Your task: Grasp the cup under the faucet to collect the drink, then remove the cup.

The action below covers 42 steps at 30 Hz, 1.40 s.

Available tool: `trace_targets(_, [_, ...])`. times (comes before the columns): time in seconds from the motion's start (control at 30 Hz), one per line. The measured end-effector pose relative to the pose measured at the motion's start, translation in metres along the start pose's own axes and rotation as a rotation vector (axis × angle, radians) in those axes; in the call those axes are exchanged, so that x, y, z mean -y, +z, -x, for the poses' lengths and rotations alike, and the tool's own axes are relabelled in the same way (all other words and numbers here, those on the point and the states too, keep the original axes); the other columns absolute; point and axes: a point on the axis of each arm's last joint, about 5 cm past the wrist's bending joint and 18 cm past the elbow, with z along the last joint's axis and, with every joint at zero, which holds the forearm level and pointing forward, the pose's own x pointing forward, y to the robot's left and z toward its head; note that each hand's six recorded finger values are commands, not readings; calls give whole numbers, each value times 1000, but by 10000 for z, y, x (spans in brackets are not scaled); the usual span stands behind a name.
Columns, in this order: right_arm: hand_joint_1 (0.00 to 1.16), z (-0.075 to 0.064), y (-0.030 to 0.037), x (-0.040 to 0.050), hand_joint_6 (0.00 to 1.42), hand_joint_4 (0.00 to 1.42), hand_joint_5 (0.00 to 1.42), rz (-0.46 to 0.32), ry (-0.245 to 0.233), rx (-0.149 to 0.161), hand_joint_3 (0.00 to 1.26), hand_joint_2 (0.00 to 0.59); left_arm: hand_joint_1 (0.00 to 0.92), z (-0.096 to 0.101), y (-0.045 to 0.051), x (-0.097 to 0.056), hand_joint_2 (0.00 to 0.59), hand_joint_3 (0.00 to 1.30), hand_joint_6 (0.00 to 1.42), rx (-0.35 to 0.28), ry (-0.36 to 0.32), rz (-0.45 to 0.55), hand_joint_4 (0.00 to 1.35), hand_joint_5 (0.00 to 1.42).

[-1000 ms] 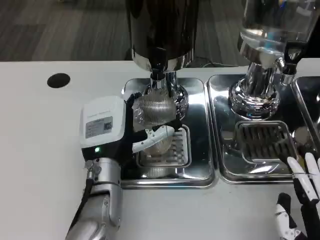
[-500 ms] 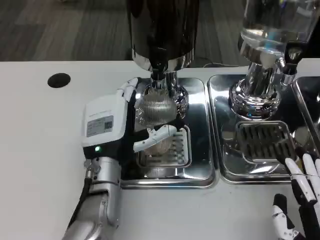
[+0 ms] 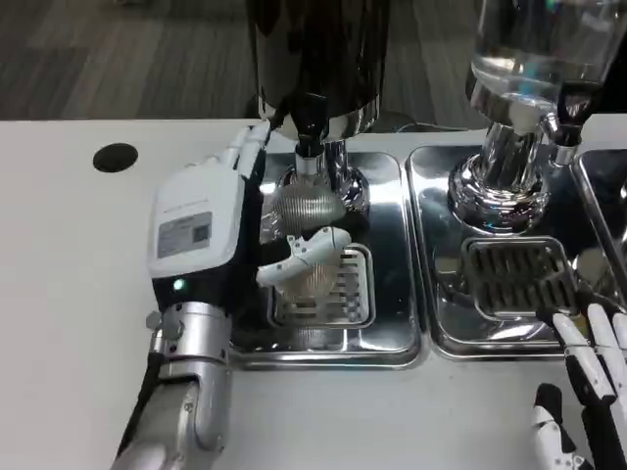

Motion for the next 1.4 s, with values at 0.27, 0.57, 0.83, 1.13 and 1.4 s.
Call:
trace_targets(0.27, [11, -38, 8, 12, 33, 0, 0, 15, 4, 17, 124, 540, 0, 120, 6, -214, 40, 161, 257, 91, 68, 34, 62, 245])
trace_targets(0.57, [58, -34, 32, -6, 32, 0, 0, 8, 11, 21, 124, 548, 0, 95, 100, -333, 43, 168, 255, 168, 90, 15, 63, 241])
trace_targets(0.83, [72, 14, 27, -7, 47, 0, 0, 6, 23, 7, 124, 551, 0, -15, 213, -363, 52, 189, 252, 187, 63, 7, 96, 250])
trace_targets(1.13, [81, 10, 27, -6, 49, 0, 0, 6, 21, 6, 124, 559, 0, -6, 212, -374, 54, 350, 362, 177, 65, 11, 353, 432])
trace_targets(1.4, [87, 0, 55, -21, 53, 0, 0, -2, 26, 18, 124, 561, 0, 62, 160, -405, 59, 413, 380, 169, 116, 23, 419, 473])
